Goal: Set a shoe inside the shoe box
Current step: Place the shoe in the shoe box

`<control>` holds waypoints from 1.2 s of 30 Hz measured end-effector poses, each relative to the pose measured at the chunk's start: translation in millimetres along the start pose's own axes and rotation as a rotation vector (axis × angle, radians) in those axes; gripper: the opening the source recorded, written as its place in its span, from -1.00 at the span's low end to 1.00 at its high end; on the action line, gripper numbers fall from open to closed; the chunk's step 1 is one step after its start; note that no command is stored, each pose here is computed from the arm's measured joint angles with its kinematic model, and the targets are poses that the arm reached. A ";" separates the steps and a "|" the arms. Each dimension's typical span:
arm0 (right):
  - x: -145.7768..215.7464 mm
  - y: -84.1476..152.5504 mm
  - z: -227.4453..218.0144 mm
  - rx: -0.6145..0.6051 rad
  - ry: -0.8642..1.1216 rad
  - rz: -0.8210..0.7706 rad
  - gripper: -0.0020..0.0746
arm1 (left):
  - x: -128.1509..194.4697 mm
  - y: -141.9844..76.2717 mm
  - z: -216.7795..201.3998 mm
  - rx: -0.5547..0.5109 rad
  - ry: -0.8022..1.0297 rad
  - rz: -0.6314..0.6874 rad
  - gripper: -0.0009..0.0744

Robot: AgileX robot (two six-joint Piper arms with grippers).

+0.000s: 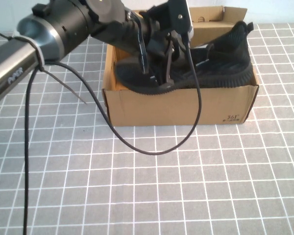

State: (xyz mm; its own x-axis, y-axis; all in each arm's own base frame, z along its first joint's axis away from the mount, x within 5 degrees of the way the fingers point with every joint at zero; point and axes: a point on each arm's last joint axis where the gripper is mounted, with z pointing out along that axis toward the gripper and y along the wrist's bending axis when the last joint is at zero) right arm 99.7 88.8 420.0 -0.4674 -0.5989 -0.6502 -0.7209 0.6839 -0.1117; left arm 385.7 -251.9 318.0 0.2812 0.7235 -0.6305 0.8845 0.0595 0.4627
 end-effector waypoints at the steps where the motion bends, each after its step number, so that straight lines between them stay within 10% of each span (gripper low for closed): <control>1: 0.0 0.0 0.0 0.000 0.000 0.000 -0.99 | 1.3 -0.7 2.5 0.008 -0.001 -0.007 -0.92; 36: 6.9 1.4 12.2 -0.005 0.044 0.002 -0.99 | 17.7 7.7 36.3 -0.034 0.004 0.047 -0.92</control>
State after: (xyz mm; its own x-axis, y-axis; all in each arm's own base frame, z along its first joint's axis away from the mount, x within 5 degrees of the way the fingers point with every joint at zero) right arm 101.7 90.7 406.2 -0.4906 -0.6153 -0.6169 -0.7224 0.6831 -0.1068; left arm 411.0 -263.7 287.7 0.3210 0.7286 -0.6051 0.8570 0.0486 0.5131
